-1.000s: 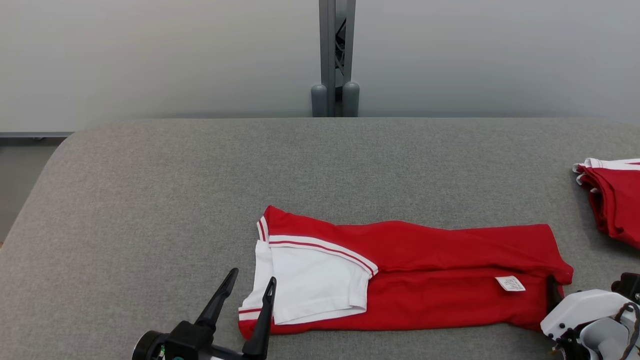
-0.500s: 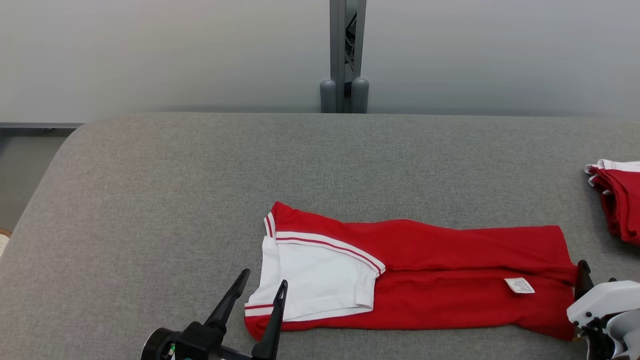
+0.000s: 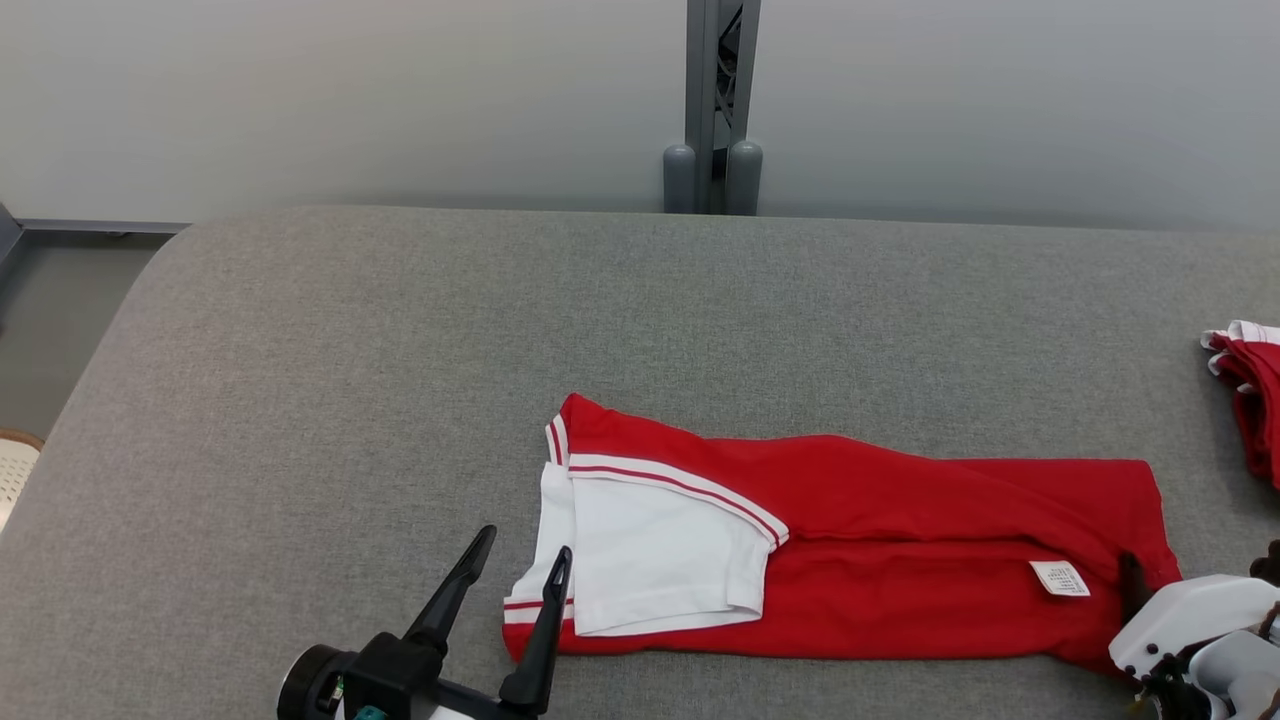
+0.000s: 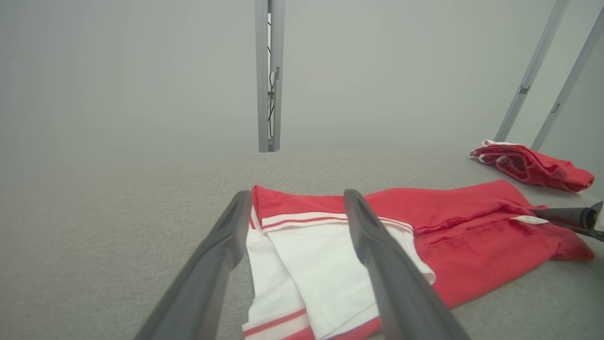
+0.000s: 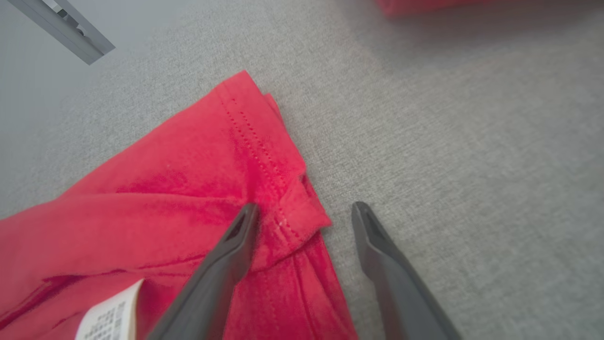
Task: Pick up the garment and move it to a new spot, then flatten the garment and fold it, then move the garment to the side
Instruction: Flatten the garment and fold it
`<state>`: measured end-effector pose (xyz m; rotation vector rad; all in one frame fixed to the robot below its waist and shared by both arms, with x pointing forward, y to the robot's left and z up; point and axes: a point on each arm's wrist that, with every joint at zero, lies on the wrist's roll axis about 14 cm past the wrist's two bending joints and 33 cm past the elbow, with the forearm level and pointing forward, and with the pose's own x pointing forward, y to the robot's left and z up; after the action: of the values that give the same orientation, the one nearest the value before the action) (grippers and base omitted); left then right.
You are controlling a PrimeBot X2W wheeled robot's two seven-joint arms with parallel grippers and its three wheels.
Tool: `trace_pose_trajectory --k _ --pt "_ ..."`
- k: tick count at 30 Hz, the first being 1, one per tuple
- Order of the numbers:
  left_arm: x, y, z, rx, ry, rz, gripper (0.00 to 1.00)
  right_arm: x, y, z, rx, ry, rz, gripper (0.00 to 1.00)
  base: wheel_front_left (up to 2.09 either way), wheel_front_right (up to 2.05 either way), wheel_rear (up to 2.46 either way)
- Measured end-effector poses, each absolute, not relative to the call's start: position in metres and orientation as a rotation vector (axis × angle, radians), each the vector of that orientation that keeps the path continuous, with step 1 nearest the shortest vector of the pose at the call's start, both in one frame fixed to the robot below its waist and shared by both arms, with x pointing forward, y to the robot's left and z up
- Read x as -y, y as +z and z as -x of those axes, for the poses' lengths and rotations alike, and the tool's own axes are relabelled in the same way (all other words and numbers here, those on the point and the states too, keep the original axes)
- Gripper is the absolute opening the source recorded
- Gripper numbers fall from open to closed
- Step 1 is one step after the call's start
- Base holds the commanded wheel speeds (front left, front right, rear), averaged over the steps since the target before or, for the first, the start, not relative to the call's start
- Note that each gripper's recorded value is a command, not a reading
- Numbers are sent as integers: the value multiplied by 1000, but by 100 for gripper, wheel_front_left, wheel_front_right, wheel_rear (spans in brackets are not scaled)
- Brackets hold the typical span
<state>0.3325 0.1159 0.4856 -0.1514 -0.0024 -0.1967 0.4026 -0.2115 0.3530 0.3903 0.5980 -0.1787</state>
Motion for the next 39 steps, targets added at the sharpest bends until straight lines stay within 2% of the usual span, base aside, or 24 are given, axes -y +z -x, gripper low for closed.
trace_pose_trajectory --k 1,2,3,5,6,7,16,20,25,33,39 --pt "-116 486 -333 3 -197 153 100 210 351 -400 -612 -176 -390 100 0 0 0" --pt "-116 486 -333 5 -195 153 100 209 349 -399 -621 -173 -387 94 0 0 0" --pt "-116 487 -333 6 -195 153 100 208 348 -398 -631 -171 -388 64 0 0 0" --pt "-116 489 -333 14 -195 157 100 205 345 -393 -656 -167 -394 19 0 0 0" --pt "-115 490 -333 17 -198 159 100 203 344 -392 -662 -167 -403 19 0 0 0" --pt "-114 491 -333 19 -199 161 100 200 344 -392 -662 -164 -408 1 0 0 0" --pt "-117 495 -334 34 -190 165 100 217 350 -389 -605 -210 -410 0 0 0 0" --pt "-116 497 -334 40 -194 164 100 246 357 -387 -569 -257 -366 0 0 0 0" --pt "-115 497 -334 43 -200 158 100 261 375 -398 -500 -247 -287 0 0 0 0" --pt "-120 498 -335 46 -188 150 100 193 419 -438 -331 -90 -360 0 0 0 0" --pt "-121 503 -333 62 -187 153 100 153 446 -439 -270 45 -410 0 0 0 0"
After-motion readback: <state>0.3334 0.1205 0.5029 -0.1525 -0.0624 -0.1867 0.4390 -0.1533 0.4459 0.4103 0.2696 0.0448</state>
